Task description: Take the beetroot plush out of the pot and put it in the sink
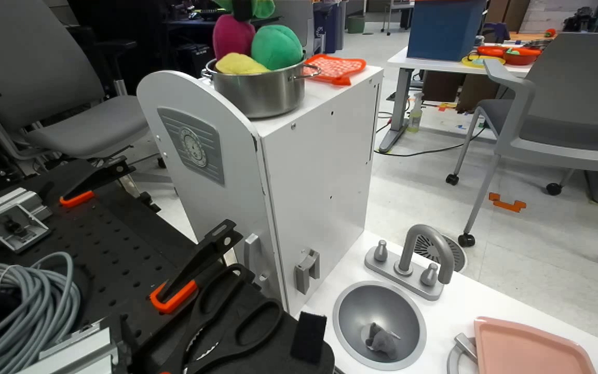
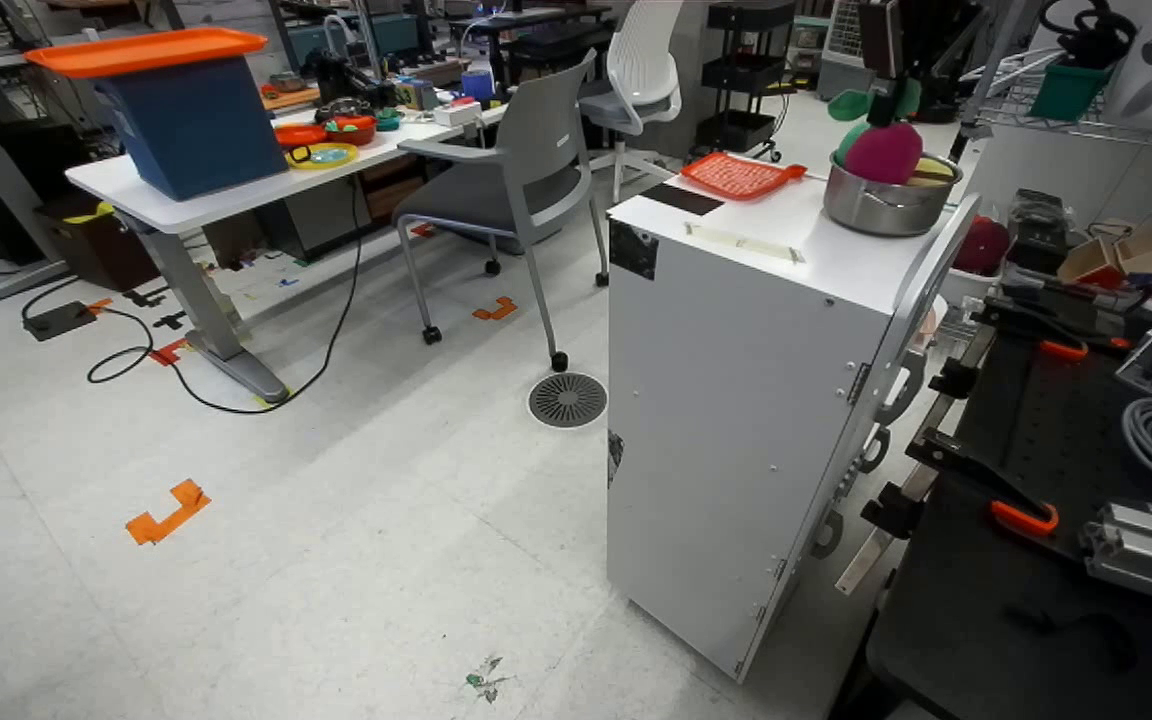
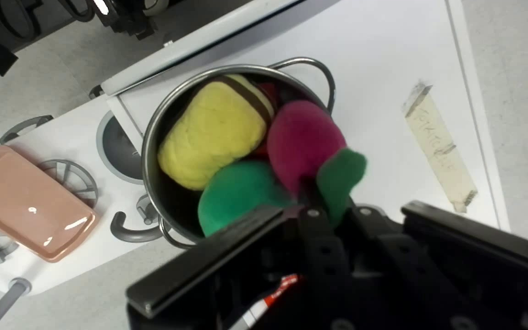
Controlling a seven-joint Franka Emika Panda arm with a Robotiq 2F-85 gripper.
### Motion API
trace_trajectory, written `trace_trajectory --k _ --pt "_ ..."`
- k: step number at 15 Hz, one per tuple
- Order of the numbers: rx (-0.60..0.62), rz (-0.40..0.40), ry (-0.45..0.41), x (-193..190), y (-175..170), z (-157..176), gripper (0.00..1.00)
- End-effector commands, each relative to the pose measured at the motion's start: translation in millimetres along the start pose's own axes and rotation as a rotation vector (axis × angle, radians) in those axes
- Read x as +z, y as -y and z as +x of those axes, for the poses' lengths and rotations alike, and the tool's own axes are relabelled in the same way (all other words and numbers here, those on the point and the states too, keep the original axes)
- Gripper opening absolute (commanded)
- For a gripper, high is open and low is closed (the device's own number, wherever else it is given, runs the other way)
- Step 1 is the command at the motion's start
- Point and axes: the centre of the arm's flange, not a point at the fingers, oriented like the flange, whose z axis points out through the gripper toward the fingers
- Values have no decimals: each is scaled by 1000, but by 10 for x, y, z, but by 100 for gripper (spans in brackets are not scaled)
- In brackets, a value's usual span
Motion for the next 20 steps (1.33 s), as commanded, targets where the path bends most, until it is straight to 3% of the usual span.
trace_trajectory --k 1,8,14,20 --pt "-50 45 -37 -200 89 -119 2" --pt "-112 82 -67 -383 170 -192 2" --pt "-218 22 -156 -845 301 -532 2" --pt "-360 -89 -270 -1230 420 -931 2"
